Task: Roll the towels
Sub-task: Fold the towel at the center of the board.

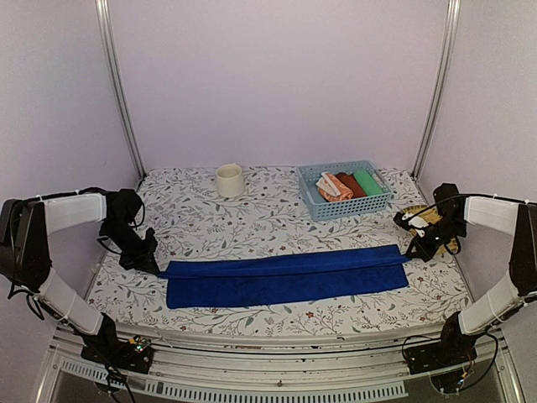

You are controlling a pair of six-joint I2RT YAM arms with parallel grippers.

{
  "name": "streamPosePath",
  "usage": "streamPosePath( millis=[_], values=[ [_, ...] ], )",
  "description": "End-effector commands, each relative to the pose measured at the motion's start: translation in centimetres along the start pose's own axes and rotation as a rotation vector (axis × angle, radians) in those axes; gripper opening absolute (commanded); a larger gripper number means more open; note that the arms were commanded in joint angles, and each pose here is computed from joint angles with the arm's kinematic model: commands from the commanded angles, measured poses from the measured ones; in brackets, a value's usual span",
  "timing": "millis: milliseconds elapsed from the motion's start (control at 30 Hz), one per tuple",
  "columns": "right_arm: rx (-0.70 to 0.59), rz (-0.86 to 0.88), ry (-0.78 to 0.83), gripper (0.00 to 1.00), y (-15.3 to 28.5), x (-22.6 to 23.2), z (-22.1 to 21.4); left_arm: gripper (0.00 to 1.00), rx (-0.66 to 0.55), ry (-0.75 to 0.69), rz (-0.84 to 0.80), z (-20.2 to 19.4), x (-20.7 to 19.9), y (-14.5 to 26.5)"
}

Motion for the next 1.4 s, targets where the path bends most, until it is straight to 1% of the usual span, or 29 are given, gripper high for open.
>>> streamPosePath(
  millis=[0, 267, 533, 700, 867, 1033, 1133, 1367],
  values=[
    [0.037, -0.015, 0.016, 0.03, -0.1, -0.2, -1.1, 0.00, 0.053, 0.022, 0.020, -1.2, 0.1, -0.3],
    [0.025, 0.035, 0.073, 0.03, 0.3, 1.1, -2.0, 0.00, 0.075, -0.037, -0.029, -2.1, -1.6, -0.3],
    [0.049, 0.057, 0.095, 0.03, 0.3, 1.5, -3.0, 0.00, 0.107, -0.007, 0.019, -3.5, -1.1, -0.4],
    [0.049, 0.068, 0.112, 0.03, 0.5, 1.9, -3.3, 0.00, 0.121, 0.017, 0.087, -3.9, -0.5, -0.4],
    [0.063, 0.064, 0.118, 0.03, -0.1, 1.9, -3.8, 0.00, 0.126, -0.005, 0.071, -4.0, -1.0, -0.6],
    [0.084, 0.065, 0.106, 0.03, -1.0, 1.8, -4.2, 0.00, 0.175, -0.054, 0.066, -4.8, -2.0, -1.5],
    [0.100, 0.062, 0.111, 0.03, -1.4, 1.7, -4.6, 0.00, 0.203, -0.035, 0.096, -5.4, -1.6, -2.0],
    [0.107, 0.064, 0.129, 0.04, -1.7, 2.0, -5.2, 0.00, 0.205, -0.014, 0.139, -5.5, -1.1, -2.2]
  ],
)
Point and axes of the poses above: each gripper's point midway between its finger pads, its own y axis back along the fingers, its own x axis along the line the jaws close on, z = x × y, the point moved 8 cm from there along y, back along the fingers, and after that the axes turned 6 degrees about -y, right-handed, at the moved point
